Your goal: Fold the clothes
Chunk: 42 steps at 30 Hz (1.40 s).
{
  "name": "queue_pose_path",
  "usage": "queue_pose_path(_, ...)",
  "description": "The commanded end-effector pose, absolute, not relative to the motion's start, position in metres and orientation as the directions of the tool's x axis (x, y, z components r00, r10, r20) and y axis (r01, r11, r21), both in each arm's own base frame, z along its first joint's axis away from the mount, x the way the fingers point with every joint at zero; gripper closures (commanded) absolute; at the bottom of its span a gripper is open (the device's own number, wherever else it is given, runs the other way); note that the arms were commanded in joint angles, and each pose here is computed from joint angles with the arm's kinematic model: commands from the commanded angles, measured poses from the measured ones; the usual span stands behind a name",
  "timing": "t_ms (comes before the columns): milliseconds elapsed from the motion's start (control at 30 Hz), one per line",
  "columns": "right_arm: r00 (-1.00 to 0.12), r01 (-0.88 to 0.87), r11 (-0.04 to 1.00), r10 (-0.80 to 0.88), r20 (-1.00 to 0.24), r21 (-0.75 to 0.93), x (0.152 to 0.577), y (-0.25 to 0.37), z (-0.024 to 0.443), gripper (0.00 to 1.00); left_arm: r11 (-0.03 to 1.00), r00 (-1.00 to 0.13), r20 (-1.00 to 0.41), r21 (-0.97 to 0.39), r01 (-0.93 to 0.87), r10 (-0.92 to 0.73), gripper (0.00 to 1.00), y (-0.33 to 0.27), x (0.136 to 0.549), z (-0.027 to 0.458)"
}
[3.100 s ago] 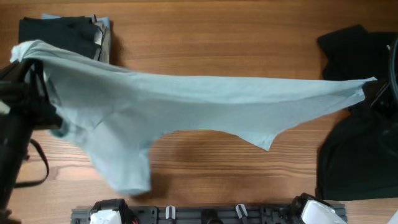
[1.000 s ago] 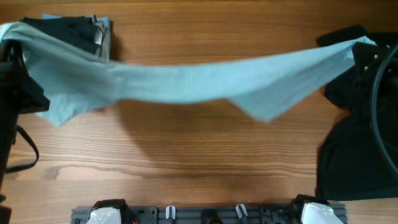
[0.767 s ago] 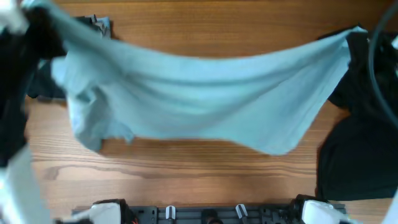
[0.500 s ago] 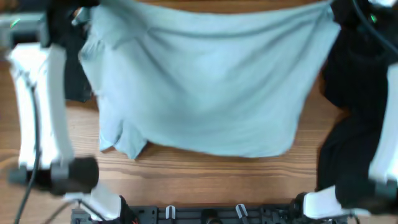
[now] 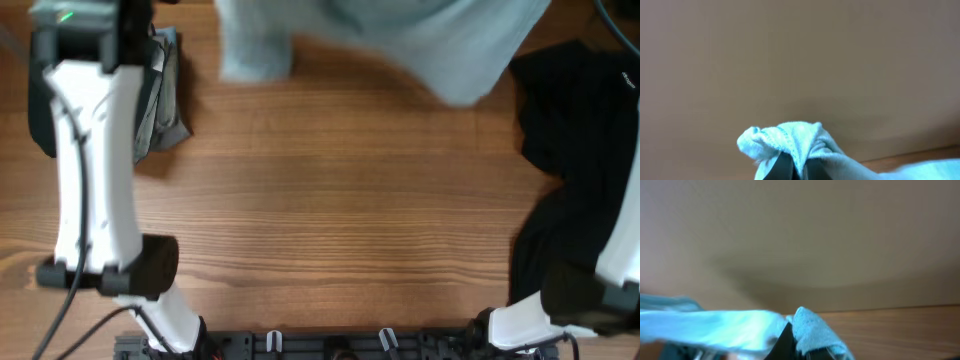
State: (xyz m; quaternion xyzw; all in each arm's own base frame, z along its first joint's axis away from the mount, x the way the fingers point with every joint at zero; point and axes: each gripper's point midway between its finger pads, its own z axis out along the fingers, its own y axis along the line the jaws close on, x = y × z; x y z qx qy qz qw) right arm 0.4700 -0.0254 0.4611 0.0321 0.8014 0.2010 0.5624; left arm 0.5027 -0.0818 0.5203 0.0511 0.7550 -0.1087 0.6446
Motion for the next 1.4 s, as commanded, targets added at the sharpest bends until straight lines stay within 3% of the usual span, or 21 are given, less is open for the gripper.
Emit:
queue_pose_path(0, -0.417, -0.091, 0.956, 0.219, -0.882, 0.280, 0.469, -0.041, 0.437, 0.96, 0.991, -0.284, -0.958, -0.078, 0.105, -0.045, 0.96, -0.053, 0.506, 0.485)
queue_pose_path(133, -0.582, -0.060, 0.952, 0.211, -0.786, 0.300, 0.475, -0.042, 0.376, 0.96, 0.995, -0.532, -0.846, -0.080, 0.064, -0.034, 0.96, -0.044, 0.521, 0.395)
queue_pose_path(233, -0.739, 0.000, 0.936, 0.238, -0.631, 0.353, 0.477, -0.037, 0.311, 0.96, 0.996, -0.708, -0.706, -0.076, 0.044, -0.023, 0.94, -0.043, 0.532, 0.315)
queue_pose_path(433, -0.926, 0.102, 0.922, 0.225, -0.303, 0.372, 0.461, -0.024, 0.206, 0.96, 0.995, -0.905, -0.425, -0.097, 0.036, -0.008, 0.96, -0.049, 0.518, 0.207)
queue_pose_path(833, -0.971, 0.230, 0.951, 0.238, -0.015, 0.208, 0.394, -0.039, 0.178, 0.96, 0.998, -0.996, -0.090, -0.066, 0.003, -0.003, 0.96, -0.040, 0.438, 0.181)
queue_pose_path(1100, -0.972, 0.227, 0.952, 0.234, -0.011, 0.207, 0.393, -0.037, 0.178, 0.95, 0.996, -0.997, -0.065, -0.078, -0.037, -0.042, 0.96, -0.042, 0.432, 0.179)
queue_pose_path(1367, -0.979, 0.181, 0.961, 0.197, -0.058, 0.211, 0.390, -0.021, 0.195, 0.96, 0.997, -0.998, 0.045, -0.065, -0.049, -0.046, 0.96, -0.035, 0.371, 0.181)
